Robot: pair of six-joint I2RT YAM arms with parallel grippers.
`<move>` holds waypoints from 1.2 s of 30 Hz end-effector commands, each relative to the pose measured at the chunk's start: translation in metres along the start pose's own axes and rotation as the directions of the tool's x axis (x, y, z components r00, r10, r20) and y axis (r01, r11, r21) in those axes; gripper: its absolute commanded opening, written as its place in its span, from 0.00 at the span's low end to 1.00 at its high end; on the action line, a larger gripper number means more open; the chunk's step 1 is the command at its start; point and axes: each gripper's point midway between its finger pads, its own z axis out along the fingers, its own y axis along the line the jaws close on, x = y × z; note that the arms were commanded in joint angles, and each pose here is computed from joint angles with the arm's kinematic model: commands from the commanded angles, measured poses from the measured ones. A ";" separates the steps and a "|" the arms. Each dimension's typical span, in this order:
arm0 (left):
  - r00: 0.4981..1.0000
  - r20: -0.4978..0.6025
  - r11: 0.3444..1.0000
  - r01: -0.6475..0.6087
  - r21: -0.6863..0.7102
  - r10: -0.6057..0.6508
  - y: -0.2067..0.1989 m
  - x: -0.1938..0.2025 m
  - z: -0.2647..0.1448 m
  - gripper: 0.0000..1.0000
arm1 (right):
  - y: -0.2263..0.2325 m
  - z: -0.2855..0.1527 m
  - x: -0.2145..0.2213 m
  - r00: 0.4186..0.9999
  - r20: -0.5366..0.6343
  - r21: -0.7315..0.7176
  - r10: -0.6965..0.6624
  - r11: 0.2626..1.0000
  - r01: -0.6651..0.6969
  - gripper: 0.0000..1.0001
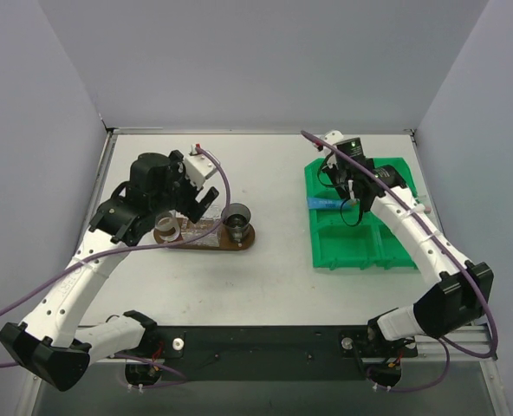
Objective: Prepare toiletry sets of a toothbrush and toothpaste on the tray
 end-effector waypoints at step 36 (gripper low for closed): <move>0.820 0.270 0.803 0.560 -0.201 -0.504 0.147 0.038 -0.053 0.94 | 0.120 -0.182 -0.202 0.853 0.491 -0.532 0.176 0.836 0.133 0.00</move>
